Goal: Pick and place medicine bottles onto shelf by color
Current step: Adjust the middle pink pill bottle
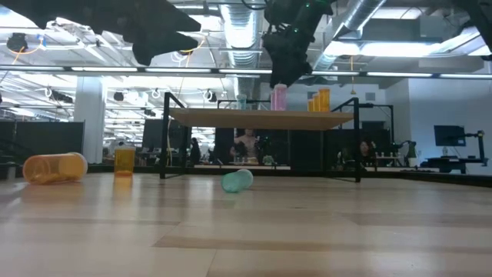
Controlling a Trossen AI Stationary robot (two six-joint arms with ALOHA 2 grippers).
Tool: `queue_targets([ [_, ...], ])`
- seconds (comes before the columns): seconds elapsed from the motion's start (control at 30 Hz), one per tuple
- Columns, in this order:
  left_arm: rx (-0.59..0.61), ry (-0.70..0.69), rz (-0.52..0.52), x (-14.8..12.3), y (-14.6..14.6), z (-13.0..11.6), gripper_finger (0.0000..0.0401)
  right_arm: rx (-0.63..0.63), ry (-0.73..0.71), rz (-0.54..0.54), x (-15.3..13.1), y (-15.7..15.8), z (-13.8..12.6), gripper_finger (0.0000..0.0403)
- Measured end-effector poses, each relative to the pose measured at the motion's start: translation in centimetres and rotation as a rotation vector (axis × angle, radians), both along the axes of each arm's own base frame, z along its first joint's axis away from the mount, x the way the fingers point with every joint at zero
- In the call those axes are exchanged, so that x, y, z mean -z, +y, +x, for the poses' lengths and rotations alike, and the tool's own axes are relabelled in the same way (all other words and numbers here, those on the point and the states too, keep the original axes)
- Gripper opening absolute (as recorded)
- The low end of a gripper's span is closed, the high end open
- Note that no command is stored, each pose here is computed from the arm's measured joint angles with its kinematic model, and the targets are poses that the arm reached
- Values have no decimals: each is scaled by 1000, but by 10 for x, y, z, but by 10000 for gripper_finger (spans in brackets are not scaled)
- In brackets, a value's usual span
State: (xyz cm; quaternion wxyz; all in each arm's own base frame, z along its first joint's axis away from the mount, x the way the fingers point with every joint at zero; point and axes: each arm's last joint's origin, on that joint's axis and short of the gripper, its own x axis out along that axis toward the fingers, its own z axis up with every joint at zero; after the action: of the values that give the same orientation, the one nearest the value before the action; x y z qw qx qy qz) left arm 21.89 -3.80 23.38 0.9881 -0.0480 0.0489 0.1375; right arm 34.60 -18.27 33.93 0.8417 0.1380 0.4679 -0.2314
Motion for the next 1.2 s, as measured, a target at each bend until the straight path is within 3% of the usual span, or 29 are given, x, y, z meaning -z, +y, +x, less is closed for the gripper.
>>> queue_targets([
  [0.53,0,-3,0,0,0,0,206,-10,8,24,7,-3,4,223],
  [0.97,0,-3,0,0,0,0,206,-20,15,20,7,-2,4,151],
  [1.2,0,-3,0,0,0,0,206,-24,14,15,7,-2,4,136],
])
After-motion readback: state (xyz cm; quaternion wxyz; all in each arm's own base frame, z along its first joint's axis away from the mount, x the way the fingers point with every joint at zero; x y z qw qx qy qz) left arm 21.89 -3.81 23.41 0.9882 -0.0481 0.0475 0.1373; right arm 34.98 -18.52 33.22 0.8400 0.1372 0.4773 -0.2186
